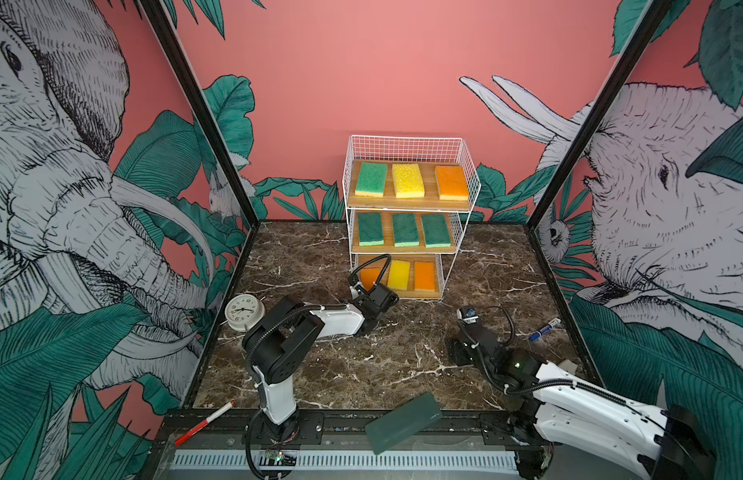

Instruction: Place and organize the cleaning sponges onto the shelf

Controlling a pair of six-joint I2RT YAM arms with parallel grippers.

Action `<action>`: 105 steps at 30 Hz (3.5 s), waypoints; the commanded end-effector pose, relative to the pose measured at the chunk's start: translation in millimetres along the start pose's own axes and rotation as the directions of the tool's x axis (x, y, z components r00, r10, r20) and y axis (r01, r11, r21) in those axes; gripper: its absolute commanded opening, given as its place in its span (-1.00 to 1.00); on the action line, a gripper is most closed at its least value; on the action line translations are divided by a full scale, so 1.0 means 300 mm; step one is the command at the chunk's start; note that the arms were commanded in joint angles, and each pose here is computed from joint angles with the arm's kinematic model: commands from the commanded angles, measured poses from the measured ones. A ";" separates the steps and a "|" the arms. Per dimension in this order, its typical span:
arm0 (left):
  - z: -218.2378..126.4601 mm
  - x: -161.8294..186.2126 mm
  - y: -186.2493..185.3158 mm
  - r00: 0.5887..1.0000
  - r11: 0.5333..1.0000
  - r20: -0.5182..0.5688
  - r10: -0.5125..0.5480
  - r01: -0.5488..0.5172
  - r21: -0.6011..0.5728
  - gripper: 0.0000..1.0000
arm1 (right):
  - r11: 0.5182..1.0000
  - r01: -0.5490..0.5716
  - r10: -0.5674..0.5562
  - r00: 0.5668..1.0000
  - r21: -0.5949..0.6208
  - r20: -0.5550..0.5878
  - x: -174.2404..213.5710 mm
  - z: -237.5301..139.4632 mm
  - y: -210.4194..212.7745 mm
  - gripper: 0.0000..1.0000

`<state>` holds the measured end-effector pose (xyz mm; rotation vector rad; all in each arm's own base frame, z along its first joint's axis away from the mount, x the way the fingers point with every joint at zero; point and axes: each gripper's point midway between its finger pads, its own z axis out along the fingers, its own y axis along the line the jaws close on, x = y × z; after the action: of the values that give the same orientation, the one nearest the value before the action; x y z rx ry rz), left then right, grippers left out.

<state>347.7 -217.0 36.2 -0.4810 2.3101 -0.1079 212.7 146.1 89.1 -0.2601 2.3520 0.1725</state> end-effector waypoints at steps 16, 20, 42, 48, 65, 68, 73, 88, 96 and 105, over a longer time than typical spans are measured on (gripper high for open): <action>-0.039 -0.026 -0.037 0.994 0.995 0.078 -0.082 0.076 0.069 -0.66 | 1.000 0.003 -0.003 1.000 -0.020 0.025 -0.037 0.013 0.033 0.57; -0.049 -0.033 -0.059 0.994 0.995 0.089 -0.068 0.061 0.082 -0.66 | 1.000 0.001 -0.001 1.000 -0.020 0.026 -0.031 0.012 0.028 0.57; -0.028 -0.081 -0.100 0.991 0.998 0.128 -0.046 0.040 0.047 -0.67 | 1.000 0.010 -0.009 1.000 -0.018 0.015 0.006 0.022 0.016 0.57; -0.021 -0.089 -0.103 0.991 0.999 0.129 -0.043 0.039 0.035 -0.67 | 1.000 0.018 -0.018 1.000 -0.018 0.018 0.001 0.023 0.018 0.58; -0.195 -0.121 -0.094 0.989 0.997 0.150 0.006 -0.018 0.078 -0.69 | 1.000 -0.004 0.005 0.999 -0.028 0.049 -0.003 -0.005 0.003 0.57; -0.182 -0.081 -0.073 0.993 0.996 0.107 -0.040 0.031 0.085 -0.69 | 0.999 -0.009 0.011 0.999 -0.032 0.053 -0.002 -0.008 0.002 0.57; -0.133 -0.009 -0.070 0.998 0.997 0.039 -0.042 0.039 0.073 -0.69 | 0.999 -0.009 0.010 0.999 -0.033 0.052 0.001 -0.008 0.000 0.56; -0.052 -0.005 -0.057 0.996 0.995 0.003 -0.086 0.086 0.045 -0.69 | 1.000 0.019 -0.018 0.999 -0.019 0.042 0.006 0.013 0.003 0.57; -0.036 -0.012 -0.052 0.992 0.992 0.035 -0.118 0.116 0.047 -0.72 | 1.000 0.021 -0.021 0.999 -0.017 0.045 0.006 0.020 0.005 0.58; -0.019 -0.019 -0.066 0.992 0.993 0.048 -0.117 0.116 0.036 -0.72 | 0.999 0.030 -0.029 0.999 -0.019 0.041 0.006 0.024 0.009 0.58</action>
<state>347.6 -235.4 43.6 -0.5572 2.2633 -0.1993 213.2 150.1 81.4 -0.2984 2.3241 0.1961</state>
